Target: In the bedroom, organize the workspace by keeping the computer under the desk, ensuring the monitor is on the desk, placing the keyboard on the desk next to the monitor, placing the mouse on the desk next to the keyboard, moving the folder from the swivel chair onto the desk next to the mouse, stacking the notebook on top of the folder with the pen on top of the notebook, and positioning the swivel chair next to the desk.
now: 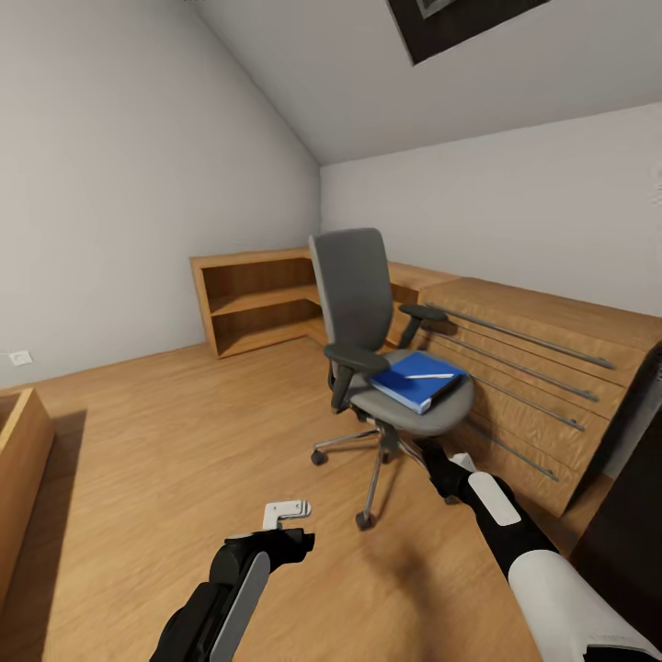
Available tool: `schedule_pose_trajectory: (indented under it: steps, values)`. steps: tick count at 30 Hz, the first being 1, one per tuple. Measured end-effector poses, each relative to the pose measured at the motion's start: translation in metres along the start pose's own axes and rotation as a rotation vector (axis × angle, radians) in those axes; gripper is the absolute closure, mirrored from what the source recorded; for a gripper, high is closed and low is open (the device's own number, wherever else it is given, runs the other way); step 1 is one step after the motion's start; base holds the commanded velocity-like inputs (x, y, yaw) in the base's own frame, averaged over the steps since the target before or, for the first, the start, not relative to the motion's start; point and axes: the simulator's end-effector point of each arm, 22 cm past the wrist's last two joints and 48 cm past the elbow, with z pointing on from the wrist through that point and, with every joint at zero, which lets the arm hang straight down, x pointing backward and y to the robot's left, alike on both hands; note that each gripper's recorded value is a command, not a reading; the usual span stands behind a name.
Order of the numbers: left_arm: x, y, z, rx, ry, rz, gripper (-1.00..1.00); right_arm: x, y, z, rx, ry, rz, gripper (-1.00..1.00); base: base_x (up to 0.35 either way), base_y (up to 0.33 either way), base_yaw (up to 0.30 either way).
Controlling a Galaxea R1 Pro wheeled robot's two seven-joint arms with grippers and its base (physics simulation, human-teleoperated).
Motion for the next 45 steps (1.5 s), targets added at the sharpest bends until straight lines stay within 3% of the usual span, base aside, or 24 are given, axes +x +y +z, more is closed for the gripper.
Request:
schedule_pose_trajectory:
  steps: [16,36,45]
  values:
    - [-0.001,0.000,0.000,0.001,-0.002,-0.001,-1.00,0.000,0.000,0.000,0.001,-0.001,-0.001,-1.00,-0.094,0.000,0.000]
    - [-0.030,-0.007,-0.030,0.003,-0.082,0.014,-1.00,-0.015,0.044,-0.029,-0.071,-0.034,-0.016,-1.00,-0.002,0.000,0.000]
    - [-0.047,-0.009,-0.042,0.002,-0.080,0.011,-1.00,-0.022,0.063,-0.035,-0.070,-0.032,-0.016,-1.00,-0.003,0.000,0.000]
